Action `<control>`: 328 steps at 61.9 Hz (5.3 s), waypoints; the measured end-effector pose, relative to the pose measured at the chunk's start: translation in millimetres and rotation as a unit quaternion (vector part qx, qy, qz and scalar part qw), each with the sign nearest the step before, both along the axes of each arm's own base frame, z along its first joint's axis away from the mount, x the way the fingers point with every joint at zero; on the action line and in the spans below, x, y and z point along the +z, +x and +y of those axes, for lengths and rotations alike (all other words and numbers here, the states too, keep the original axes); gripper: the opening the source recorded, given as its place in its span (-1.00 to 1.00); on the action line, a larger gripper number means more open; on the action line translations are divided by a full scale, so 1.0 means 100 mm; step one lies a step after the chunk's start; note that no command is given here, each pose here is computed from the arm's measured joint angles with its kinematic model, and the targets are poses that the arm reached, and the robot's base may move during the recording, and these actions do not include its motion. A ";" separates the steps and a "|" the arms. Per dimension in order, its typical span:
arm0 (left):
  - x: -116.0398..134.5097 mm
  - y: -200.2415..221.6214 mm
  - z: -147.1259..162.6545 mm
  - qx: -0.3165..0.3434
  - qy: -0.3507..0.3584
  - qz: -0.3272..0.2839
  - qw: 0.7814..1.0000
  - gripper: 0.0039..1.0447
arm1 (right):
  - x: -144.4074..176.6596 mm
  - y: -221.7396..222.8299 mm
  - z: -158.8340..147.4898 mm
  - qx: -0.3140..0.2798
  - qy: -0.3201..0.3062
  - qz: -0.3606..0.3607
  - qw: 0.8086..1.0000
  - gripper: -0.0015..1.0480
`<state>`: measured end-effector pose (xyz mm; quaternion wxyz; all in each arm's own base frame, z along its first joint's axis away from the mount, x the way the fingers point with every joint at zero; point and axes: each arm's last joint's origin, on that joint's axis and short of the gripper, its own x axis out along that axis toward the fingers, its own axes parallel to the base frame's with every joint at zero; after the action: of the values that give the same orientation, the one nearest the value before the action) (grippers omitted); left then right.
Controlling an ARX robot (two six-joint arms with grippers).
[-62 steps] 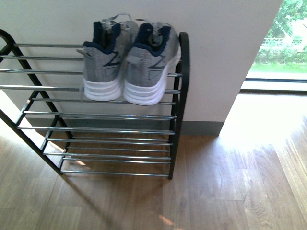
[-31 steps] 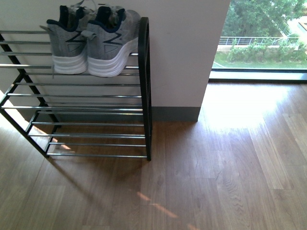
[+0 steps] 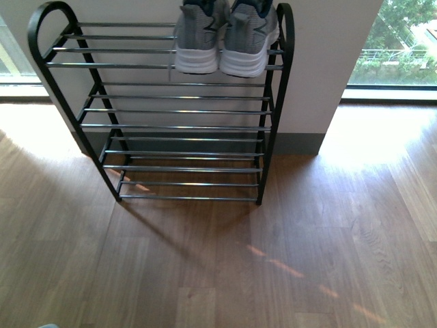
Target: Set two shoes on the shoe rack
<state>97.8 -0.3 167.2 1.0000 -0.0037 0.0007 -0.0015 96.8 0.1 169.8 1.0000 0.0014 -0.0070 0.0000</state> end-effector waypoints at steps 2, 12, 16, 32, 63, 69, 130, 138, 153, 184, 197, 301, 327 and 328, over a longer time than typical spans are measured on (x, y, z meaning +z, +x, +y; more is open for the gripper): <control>0.00 0.00 0.00 0.000 0.000 0.000 1.000 0.83 | 0.00 0.00 0.00 0.000 0.000 0.000 1.000 0.82; 0.00 0.00 0.00 0.000 0.000 0.000 1.000 0.83 | 0.00 0.00 0.00 0.000 0.000 0.000 1.000 0.82; 0.00 0.00 0.00 0.000 0.000 0.000 1.000 0.83 | 0.00 0.00 0.00 0.001 0.000 0.000 1.000 0.82; 0.00 0.00 0.00 0.000 0.000 0.000 1.000 0.83 | 0.00 0.00 0.00 0.000 0.000 0.000 1.000 0.82; 0.00 0.00 0.00 0.001 0.000 0.000 1.000 0.83 | 0.00 0.00 0.00 0.001 0.000 -0.001 1.000 0.82; 0.00 0.00 0.00 0.001 0.000 0.000 1.000 0.83 | 0.00 0.00 0.00 0.001 0.000 0.000 1.000 0.82; 0.00 0.00 0.00 0.000 0.000 0.000 1.000 0.83 | 0.00 0.00 0.00 -0.001 0.000 0.000 1.000 0.82; 0.00 0.00 0.00 0.000 0.000 0.000 1.000 0.83 | 0.00 0.00 0.00 -0.001 0.000 0.000 1.000 0.82; 0.00 0.00 0.00 0.001 0.000 0.000 1.000 0.83 | 0.00 0.00 0.00 0.001 0.000 -0.001 1.000 0.82; 0.00 0.00 0.00 0.001 0.000 0.000 1.000 0.83 | 0.00 0.00 0.00 0.001 0.000 -0.001 1.000 0.82; 0.00 0.00 0.00 0.001 0.000 0.000 1.000 0.83 | 0.00 0.00 0.00 0.001 0.000 -0.001 1.000 0.82; 0.01 0.14 -0.12 0.191 -0.089 0.170 0.963 0.83 | 0.00 0.00 0.00 0.001 0.000 -0.001 1.000 0.82; -0.66 1.56 -0.78 0.070 -0.200 0.420 0.883 0.83 | 0.00 0.00 0.00 0.000 0.000 -0.001 1.000 0.82; -0.71 1.62 -0.83 0.072 -0.206 0.432 0.875 0.83 | 0.00 0.00 0.00 0.001 0.000 -0.001 1.000 0.82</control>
<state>260.1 -83.0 96.3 0.8741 -0.2103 0.4320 0.0721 96.6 0.1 169.9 1.0000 0.0014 -0.0077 0.0006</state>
